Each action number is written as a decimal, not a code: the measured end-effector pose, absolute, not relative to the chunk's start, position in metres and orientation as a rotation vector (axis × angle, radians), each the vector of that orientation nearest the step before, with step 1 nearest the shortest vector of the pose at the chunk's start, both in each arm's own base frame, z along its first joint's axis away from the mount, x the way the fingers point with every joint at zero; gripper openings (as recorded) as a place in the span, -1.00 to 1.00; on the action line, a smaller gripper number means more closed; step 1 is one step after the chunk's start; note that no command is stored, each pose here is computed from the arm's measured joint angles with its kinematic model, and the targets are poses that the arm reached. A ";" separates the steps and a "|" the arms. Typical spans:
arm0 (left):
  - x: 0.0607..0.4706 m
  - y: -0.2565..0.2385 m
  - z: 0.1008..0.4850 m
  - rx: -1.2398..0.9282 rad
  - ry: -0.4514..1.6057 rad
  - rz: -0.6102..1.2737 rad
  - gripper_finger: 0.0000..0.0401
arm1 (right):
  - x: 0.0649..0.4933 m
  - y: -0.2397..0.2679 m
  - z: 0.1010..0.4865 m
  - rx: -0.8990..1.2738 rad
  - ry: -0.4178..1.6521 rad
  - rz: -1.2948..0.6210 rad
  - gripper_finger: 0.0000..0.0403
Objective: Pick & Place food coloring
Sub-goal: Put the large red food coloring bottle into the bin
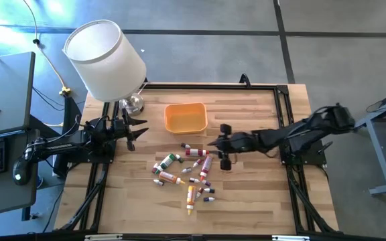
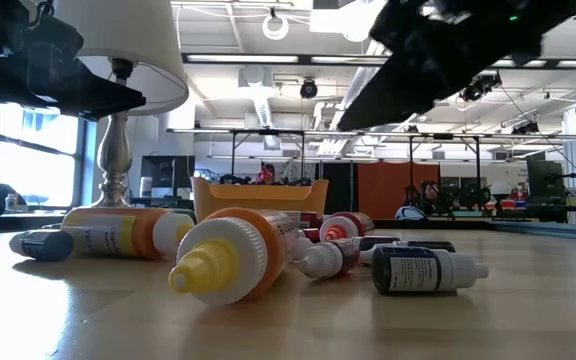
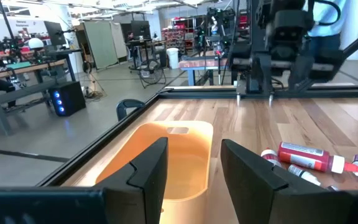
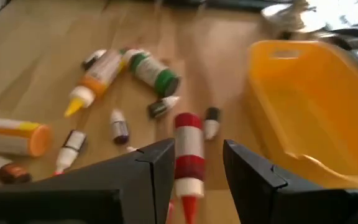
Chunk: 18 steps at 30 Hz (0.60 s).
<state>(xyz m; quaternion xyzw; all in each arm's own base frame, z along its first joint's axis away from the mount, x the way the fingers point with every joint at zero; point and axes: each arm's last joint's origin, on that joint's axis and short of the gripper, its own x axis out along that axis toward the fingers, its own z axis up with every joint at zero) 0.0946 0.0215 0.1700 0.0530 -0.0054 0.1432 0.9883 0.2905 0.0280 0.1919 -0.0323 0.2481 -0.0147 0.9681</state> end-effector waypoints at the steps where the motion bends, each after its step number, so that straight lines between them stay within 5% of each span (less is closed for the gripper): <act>1: 0.095 0.021 0.170 0.106 -0.010 0.287 -0.28 | 0.297 0.025 0.190 -0.058 0.510 -0.015 -0.36; 18: 0.095 0.021 0.170 0.106 -0.010 0.288 -0.28 | 0.328 0.008 0.137 0.031 0.753 0.006 -0.34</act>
